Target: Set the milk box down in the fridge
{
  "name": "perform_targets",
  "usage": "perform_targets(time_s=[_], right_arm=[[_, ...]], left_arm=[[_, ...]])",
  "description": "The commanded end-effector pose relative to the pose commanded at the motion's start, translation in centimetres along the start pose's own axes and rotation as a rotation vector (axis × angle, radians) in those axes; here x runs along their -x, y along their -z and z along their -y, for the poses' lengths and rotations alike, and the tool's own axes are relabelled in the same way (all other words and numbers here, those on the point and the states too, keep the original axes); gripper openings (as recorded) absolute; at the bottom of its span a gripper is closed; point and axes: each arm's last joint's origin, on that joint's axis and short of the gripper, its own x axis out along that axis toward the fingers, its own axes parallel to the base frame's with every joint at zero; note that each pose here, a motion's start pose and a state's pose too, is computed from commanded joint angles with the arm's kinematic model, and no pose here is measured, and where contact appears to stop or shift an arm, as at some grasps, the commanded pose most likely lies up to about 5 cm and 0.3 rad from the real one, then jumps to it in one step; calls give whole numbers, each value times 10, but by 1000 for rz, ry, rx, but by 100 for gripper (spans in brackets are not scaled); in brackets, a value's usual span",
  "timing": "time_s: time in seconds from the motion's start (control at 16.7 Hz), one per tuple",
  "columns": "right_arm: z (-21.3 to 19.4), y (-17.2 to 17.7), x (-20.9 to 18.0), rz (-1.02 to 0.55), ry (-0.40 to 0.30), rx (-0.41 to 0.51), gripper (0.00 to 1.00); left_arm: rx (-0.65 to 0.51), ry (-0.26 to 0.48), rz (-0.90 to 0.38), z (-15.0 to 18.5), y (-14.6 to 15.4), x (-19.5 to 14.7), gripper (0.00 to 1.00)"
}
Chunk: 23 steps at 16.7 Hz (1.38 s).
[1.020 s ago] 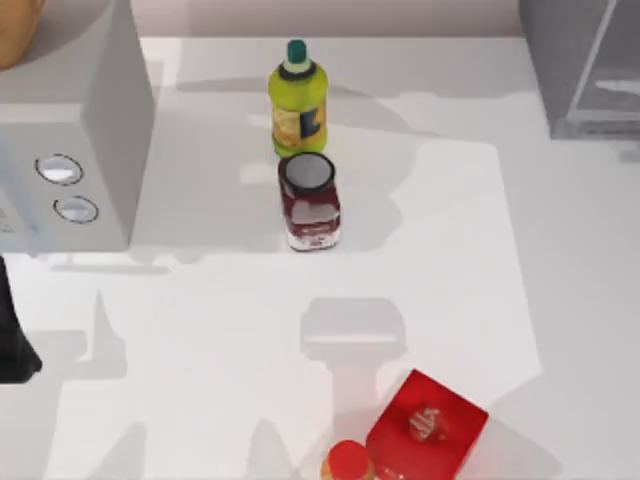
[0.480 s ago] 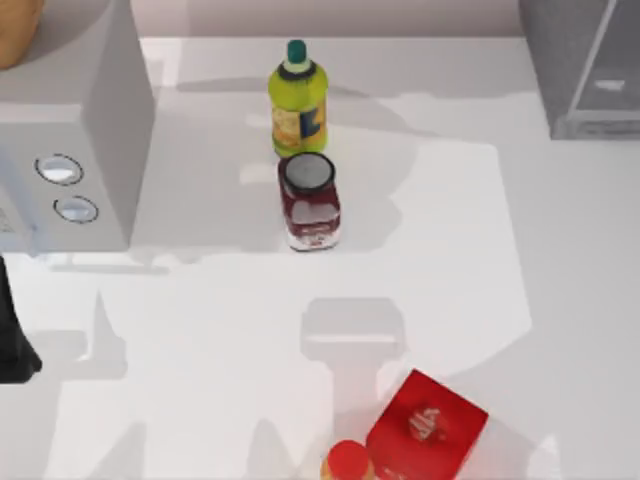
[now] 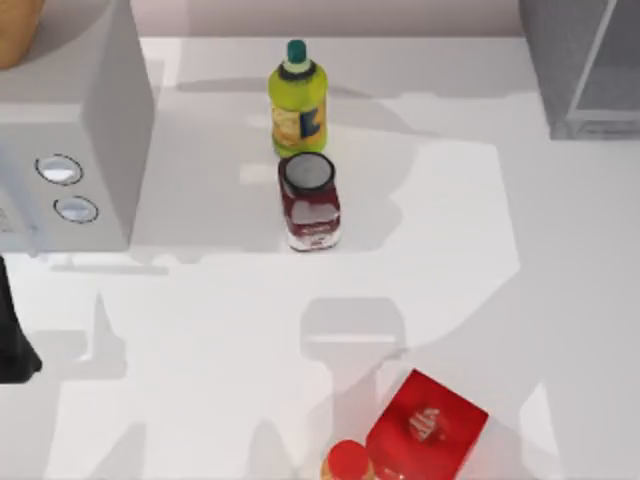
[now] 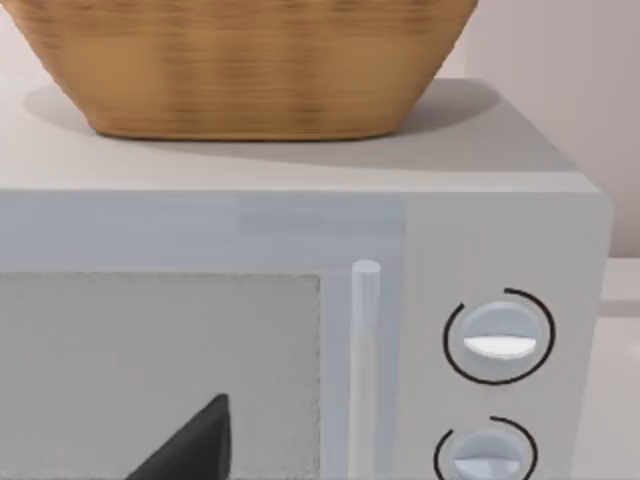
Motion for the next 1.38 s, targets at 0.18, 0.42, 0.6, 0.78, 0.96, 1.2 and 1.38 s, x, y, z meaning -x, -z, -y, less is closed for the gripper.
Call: perform_targets(time_s=[0.18,0.42,0.6,0.78,0.96,1.2,1.38], right_arm=[[0,0,0,0,1,0,0],[0,0,0,0,1,0,23],[0,0,0,0,1,0,45],[0,0,0,0,1,0,68],[0,0,0,0,1,0,90],[0,0,0,0,1,0,100],[0,0,0,0,1,0,100]], left_arm=[[0,0,0,0,0,0,100],[0,0,0,0,0,0,100],[0,0,0,0,0,0,100],[0,0,0,0,0,0,100],[0,0,0,0,0,0,100],[0,0,0,0,0,0,100],[0,0,0,0,0,0,100]])
